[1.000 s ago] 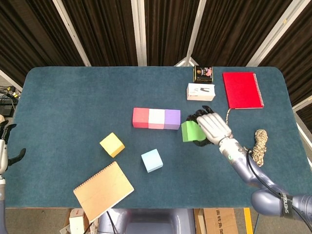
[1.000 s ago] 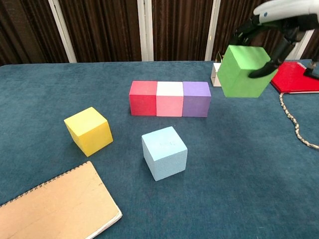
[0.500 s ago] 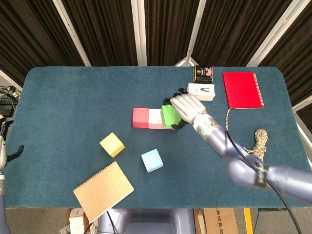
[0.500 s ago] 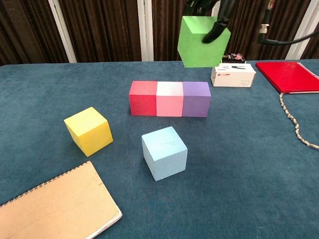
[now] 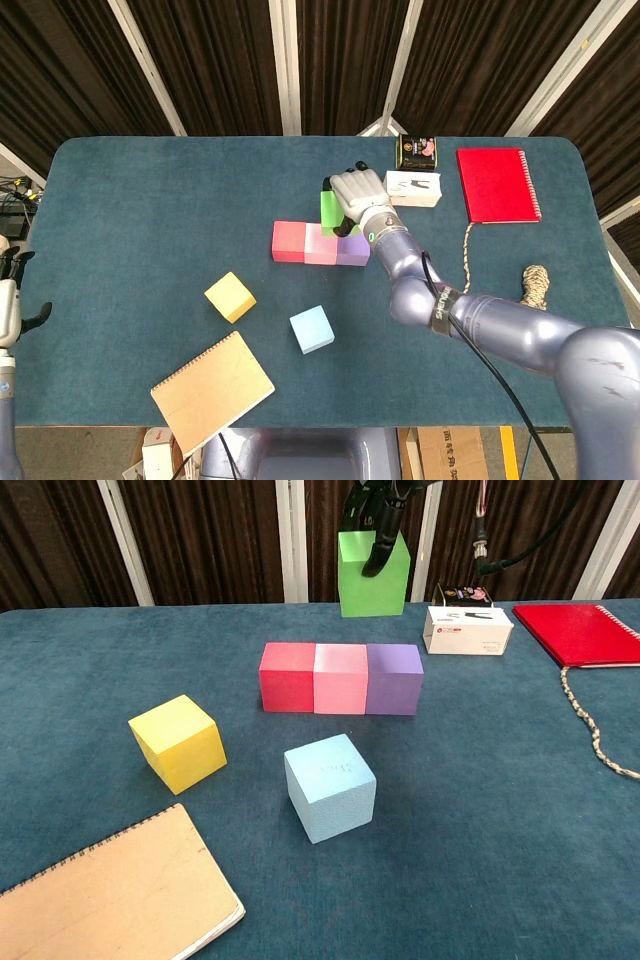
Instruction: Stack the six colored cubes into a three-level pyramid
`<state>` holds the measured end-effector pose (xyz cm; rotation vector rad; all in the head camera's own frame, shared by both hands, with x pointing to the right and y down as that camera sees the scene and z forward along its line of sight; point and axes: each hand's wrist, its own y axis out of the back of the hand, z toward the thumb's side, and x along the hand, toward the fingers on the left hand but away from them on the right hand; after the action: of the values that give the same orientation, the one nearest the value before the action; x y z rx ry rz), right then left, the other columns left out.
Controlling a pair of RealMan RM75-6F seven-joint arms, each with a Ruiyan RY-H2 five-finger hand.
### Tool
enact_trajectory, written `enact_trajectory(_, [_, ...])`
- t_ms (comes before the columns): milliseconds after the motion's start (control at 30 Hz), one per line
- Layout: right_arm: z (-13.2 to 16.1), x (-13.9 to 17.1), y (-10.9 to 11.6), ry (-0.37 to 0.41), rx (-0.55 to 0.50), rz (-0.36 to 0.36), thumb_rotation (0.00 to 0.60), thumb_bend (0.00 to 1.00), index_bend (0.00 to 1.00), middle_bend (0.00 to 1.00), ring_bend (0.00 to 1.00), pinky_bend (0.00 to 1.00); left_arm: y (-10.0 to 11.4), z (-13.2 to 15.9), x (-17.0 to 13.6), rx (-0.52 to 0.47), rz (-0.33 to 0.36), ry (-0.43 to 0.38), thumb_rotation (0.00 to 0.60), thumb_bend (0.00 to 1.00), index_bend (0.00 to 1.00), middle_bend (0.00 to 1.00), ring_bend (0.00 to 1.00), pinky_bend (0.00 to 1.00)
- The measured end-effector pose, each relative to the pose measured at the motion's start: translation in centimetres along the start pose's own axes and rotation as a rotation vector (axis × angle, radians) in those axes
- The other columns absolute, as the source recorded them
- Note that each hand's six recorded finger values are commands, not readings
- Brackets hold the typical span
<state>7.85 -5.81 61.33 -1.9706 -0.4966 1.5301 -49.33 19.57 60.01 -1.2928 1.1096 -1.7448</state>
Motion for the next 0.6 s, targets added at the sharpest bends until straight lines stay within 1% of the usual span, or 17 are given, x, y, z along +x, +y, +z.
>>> enact_trajectory(200, [-0.8, -1.5, -0.8, -0.027, 0.016, 0.029, 0.6, 0.34, 0.37, 0.35, 0.18, 0.0, -0.1, 0.2, -0.2, 0.003, 0.002, 0.001, 0.6, 0.31, 0.18, 0.09, 0.0, 0.0])
enact_trajectory(433, [-1.3, -2.1, -1.7, -0.035, 0.003, 0.072, 0.6, 0.34, 0.37, 0.35, 0.18, 0.0, -0.2, 0.3, 0.0, 0.002, 0.004, 0.006, 0.6, 0.31, 0.18, 0.09, 0.0, 0.0])
enact_trajectory(600, [-1.5, -2.4, -2.3, -0.048, 0.007, 0.089, 0.6, 0.34, 0.37, 0.35, 0.18, 0.0, -0.3, 0.2, 0.0, -0.002, 0.003, 0.012, 0.6, 0.31, 0.18, 0.09, 0.0, 0.0])
